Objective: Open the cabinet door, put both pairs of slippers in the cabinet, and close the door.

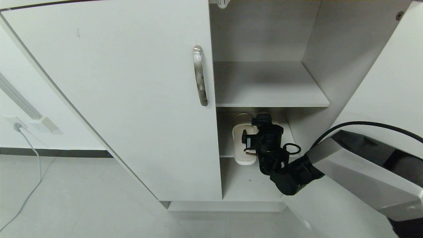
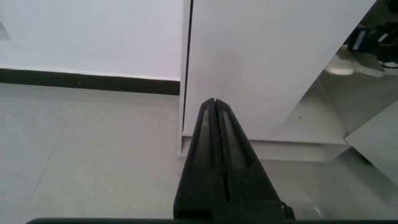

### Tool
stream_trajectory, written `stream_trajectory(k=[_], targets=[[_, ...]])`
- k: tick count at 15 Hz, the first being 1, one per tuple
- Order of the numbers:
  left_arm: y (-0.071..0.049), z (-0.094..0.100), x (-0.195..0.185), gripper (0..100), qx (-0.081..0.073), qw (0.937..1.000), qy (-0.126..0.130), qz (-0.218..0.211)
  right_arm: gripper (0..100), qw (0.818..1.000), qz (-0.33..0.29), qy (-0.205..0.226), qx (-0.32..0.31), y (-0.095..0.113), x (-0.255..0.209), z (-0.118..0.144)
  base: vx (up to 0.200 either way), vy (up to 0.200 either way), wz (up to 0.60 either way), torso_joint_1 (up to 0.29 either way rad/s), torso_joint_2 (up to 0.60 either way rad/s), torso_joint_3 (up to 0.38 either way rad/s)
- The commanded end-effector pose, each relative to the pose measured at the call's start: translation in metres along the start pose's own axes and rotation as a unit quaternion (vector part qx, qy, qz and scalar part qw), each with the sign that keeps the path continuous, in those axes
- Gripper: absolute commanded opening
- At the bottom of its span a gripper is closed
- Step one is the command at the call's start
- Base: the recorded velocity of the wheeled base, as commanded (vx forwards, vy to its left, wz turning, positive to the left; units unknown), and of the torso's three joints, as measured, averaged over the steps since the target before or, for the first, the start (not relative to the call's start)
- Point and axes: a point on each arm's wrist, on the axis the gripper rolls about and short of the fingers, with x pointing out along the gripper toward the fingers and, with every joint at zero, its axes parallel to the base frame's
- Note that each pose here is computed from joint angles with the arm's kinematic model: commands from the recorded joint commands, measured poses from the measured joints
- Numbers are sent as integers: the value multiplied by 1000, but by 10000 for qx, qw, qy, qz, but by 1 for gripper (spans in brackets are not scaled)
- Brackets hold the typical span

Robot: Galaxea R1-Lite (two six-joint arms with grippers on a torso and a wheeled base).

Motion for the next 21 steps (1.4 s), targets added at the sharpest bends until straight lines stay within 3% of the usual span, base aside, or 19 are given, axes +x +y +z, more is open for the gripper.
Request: stream_trajectory(k=[1,6,13,17,21], targets=[[0,0,0,0,1,10000,5,3,100,9991,365,-171,124,-3,-56,34,0,0,0,0,0,0],[0,0,0,0,-22,10000,5,3,100,9946,1024,100,-109,-31,-156,30,0,0,0,0,0,0],[0,0,0,0,-22,10000,5,3,100,9933,1152,122,6,-24,-163,29,0,0,0,0,0,0],[0,0,0,0,-30,10000,5,3,100,9934,1137,126,0,-24,-165,29,-200,0,0,5,1,-1],[0,0,0,0,-37,10000,5,3,100,9935,1128,164,-45,-24,-165,27,0,0,0,0,0,0]])
